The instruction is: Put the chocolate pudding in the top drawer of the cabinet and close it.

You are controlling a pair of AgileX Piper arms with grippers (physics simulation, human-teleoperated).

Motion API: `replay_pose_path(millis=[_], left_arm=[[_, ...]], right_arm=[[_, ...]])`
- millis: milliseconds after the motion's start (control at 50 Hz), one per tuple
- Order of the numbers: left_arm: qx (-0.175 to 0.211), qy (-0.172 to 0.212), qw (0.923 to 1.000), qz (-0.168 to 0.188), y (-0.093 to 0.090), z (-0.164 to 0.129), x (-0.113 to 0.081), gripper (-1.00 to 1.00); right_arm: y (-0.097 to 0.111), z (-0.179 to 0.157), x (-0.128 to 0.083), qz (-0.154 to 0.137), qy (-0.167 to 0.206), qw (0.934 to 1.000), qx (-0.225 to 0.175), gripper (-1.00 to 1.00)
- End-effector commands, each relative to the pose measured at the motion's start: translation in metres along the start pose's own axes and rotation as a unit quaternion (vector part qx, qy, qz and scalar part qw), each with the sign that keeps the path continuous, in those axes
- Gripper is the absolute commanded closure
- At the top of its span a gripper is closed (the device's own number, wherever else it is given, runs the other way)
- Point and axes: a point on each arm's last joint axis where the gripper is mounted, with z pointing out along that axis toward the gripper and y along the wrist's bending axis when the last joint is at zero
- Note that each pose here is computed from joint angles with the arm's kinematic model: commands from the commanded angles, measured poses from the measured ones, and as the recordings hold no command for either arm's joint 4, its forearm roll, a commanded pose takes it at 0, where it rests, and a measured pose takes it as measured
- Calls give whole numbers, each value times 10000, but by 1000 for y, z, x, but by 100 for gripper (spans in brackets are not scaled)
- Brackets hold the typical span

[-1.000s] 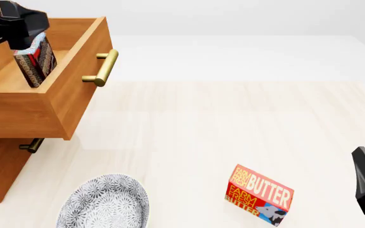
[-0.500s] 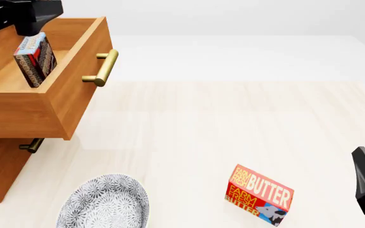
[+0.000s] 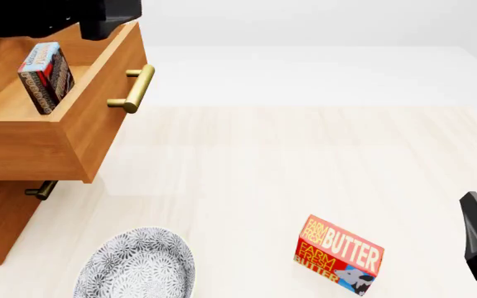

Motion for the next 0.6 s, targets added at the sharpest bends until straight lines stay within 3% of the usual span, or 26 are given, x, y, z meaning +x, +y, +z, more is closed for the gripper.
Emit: replay_pose_path(millis=[20,160,180,600], left_arm=[[404,172,9988,-216,-21,17,-1,-100],[570,345,9974,-259,-31,28,2,-100],[707,455,9960,-299,-40,34,5,-100],[736,799,9931,-446,-48,57,12,-100]], right_arm=[[0,0,0,-1,0,10000,0,-100],[0,0,0,1,1,10000,0,-100],[0,0,0,1,0,10000,1,-100],[0,0,0,-1,0,10000,0,-100]])
